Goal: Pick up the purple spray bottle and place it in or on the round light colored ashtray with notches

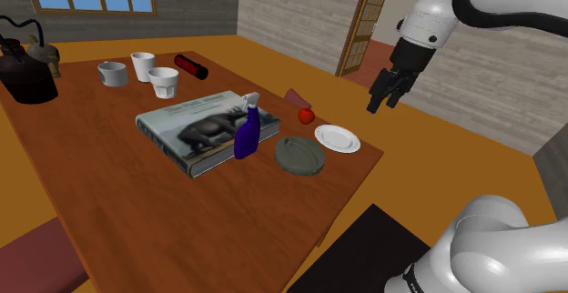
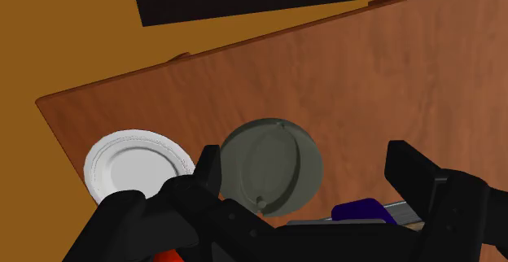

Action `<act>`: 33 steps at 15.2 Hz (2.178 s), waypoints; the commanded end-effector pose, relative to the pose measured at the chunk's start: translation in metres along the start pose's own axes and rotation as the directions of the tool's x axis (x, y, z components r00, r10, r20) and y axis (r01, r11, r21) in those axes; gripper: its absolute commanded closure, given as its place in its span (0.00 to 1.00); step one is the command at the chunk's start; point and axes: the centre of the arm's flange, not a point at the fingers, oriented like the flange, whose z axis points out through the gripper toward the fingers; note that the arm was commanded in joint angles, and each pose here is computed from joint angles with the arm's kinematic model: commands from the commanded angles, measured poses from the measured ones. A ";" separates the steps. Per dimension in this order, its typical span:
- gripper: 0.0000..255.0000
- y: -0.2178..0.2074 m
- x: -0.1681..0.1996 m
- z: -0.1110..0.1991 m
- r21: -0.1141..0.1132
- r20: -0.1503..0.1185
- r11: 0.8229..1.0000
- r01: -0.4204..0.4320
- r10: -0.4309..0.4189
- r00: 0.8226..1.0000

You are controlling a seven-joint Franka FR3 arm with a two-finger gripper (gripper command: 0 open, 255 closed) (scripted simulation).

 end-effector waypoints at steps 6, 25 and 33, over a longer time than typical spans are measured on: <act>0.00 -0.062 0.018 0.030 -0.045 -0.038 0.989 -0.138 0.136 0.990; 0.00 -0.245 0.164 0.159 -0.158 -0.224 0.767 -0.622 0.586 0.779; 0.00 -0.287 0.254 0.214 -0.171 -0.313 0.599 -0.782 0.720 0.620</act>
